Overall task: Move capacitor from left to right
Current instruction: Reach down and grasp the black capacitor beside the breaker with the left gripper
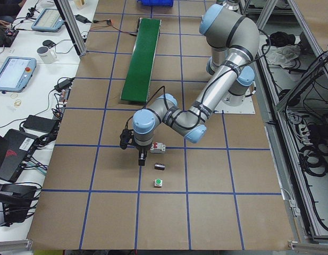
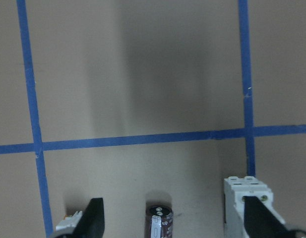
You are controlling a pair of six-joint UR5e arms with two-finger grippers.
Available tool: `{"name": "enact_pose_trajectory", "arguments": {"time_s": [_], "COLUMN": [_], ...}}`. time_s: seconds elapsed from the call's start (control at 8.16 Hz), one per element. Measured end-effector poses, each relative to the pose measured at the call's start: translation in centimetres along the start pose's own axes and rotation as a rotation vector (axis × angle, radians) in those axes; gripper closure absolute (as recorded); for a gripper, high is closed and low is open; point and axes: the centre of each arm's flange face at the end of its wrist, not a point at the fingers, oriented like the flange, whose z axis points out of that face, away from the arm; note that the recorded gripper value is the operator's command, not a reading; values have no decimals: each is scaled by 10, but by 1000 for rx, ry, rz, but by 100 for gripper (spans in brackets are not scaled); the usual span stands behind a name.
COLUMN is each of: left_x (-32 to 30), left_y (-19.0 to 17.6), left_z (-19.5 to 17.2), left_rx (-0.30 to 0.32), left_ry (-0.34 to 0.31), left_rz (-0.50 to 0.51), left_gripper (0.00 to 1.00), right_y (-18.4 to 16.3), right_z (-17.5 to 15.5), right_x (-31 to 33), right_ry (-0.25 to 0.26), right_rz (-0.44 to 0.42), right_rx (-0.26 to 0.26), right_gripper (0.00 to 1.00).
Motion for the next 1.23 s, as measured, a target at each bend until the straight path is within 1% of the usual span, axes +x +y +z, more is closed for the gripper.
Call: {"name": "enact_pose_trajectory", "arguments": {"time_s": [0.12,0.37,0.61,0.86,1.1,1.23], "left_x": [-7,-14,-20,-24,-25,-22], "left_y": [4,10,17,22,25,29], "left_z": [20,40,52,60,65,73], "left_rx": [-16,-53,-82,-94,-101,-110], "left_ry": [3,2,3,9,16,31], "left_rz": [9,40,41,34,29,26], "left_gripper": [0,0,0,0,2,3], "right_y": [0,0,0,-1,0,0], "right_z": [0,0,0,1,0,0], "right_x": [0,0,1,1,1,1], "right_ry": [0,3,5,7,9,10], "right_rz": [0,0,0,0,0,0], "right_rx": [0,-1,0,0,1,2], "right_gripper": [0,0,0,0,0,0]}}
